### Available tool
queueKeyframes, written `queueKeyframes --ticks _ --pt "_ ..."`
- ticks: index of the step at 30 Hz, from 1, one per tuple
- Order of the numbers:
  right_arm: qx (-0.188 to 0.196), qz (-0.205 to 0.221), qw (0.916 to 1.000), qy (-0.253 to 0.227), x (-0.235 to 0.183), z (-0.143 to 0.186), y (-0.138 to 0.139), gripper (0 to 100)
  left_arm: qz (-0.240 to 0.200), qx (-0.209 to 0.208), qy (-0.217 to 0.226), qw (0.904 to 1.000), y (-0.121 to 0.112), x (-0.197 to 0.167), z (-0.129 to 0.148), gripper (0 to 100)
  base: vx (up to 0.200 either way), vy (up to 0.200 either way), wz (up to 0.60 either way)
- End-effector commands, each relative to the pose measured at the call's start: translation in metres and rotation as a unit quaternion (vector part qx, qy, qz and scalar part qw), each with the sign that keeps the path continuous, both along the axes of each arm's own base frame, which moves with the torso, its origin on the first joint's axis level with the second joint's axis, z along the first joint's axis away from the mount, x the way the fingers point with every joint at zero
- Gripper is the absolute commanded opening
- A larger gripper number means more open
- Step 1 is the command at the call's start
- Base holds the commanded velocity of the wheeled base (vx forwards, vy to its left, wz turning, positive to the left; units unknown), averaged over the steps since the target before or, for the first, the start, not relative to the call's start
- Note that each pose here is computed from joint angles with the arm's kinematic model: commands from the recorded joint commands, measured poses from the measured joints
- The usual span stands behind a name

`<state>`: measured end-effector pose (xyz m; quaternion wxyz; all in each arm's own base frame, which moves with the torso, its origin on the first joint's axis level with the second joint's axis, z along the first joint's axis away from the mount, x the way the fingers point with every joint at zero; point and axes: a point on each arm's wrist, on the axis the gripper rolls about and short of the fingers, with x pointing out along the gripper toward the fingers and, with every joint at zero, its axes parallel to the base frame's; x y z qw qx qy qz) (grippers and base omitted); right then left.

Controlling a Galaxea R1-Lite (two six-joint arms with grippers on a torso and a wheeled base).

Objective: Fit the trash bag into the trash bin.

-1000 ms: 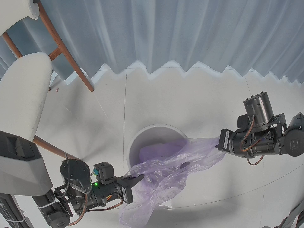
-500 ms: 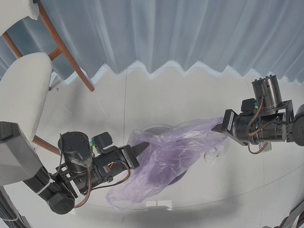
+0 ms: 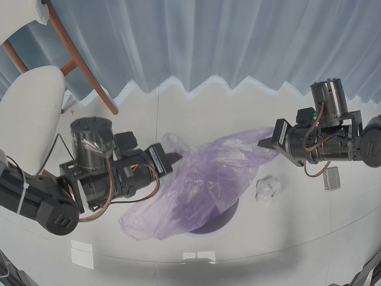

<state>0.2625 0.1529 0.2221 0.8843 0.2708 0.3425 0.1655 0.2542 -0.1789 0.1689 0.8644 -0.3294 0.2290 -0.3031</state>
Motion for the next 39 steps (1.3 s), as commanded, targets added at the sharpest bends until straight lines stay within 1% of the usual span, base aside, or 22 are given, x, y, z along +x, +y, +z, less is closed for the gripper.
queueKeyframes --ticks 1,4,9,10,11,13,17,21,26,28,29,30,32,36,39 --pt "0.006 -0.002 1.0000 -0.004 0.032 0.000 0.002 0 0.005 -0.016 -0.023 0.9996 -0.008 0.014 0.021 0 0.000 0.000 0.00" --pt "-0.008 0.007 0.9999 -0.009 0.040 -0.005 -0.001 0 0.011 -0.008 -0.020 0.9997 -0.013 0.026 0.016 0 0.000 0.000 0.00" --pt "-0.022 0.039 0.9989 -0.016 0.048 -0.010 -0.004 0 0.018 0.009 0.004 0.9998 -0.015 0.039 0.011 0 0.000 0.000 0.00" --pt "-0.022 0.039 0.9989 -0.016 0.048 -0.010 -0.004 0 0.018 0.009 0.004 0.9998 -0.015 0.039 0.011 0 0.000 0.000 0.00" --pt "-0.033 0.046 0.9982 -0.022 0.054 -0.013 -0.004 0 0.018 0.014 0.012 0.9997 -0.017 0.041 0.009 0 0.000 0.000 0.00" --pt "-0.040 0.044 0.9979 -0.027 0.063 -0.015 -0.006 0 0.022 0.017 0.015 0.9995 -0.020 0.047 0.004 0 0.000 0.000 0.00" --pt "-0.043 0.042 0.9977 -0.033 0.087 -0.019 -0.009 0 0.032 0.018 0.014 0.9992 -0.026 0.062 0.001 0 0.000 0.000 0.00" --pt "-0.048 0.039 0.9975 -0.033 0.105 -0.028 -0.009 0 0.037 0.026 0.027 0.9986 -0.029 0.073 -0.011 0 0.000 0.000 0.00" --pt "-0.055 0.035 0.9978 -0.014 0.113 -0.045 -0.010 0 0.060 0.035 0.041 0.9968 -0.014 0.083 -0.019 0 0.000 0.000 0.00" --pt "-0.054 0.032 0.9980 -0.011 0.119 -0.049 -0.012 0 0.076 0.039 0.050 0.9951 -0.002 0.087 -0.023 0 0.000 0.000 0.00" --pt "-0.054 0.031 0.9980 -0.010 0.120 -0.050 -0.013 0 0.078 0.040 0.051 0.9948 0.000 0.088 -0.023 0 0.000 0.000 0.00" --pt "-0.053 0.024 0.9983 -0.011 0.128 -0.054 -0.018 0 0.087 0.045 0.060 0.9934 0.007 0.090 -0.027 0 0.000 0.000 0.00" --pt "-0.052 0.021 0.9983 -0.013 0.133 -0.058 -0.018 0 0.093 0.048 0.066 0.9923 0.012 0.090 -0.029 0 0.000 0.000 0.00" --pt "-0.050 0.018 0.9984 -0.021 0.142 -0.064 -0.017 0 0.085 0.051 0.071 0.9925 0.008 0.085 -0.031 0 0.000 0.000 0.00" --pt "-0.039 0.012 0.9991 -0.014 0.142 -0.062 -0.016 0 0.074 0.053 0.071 0.9933 0.001 0.080 -0.031 0 0.000 0.000 0.00"
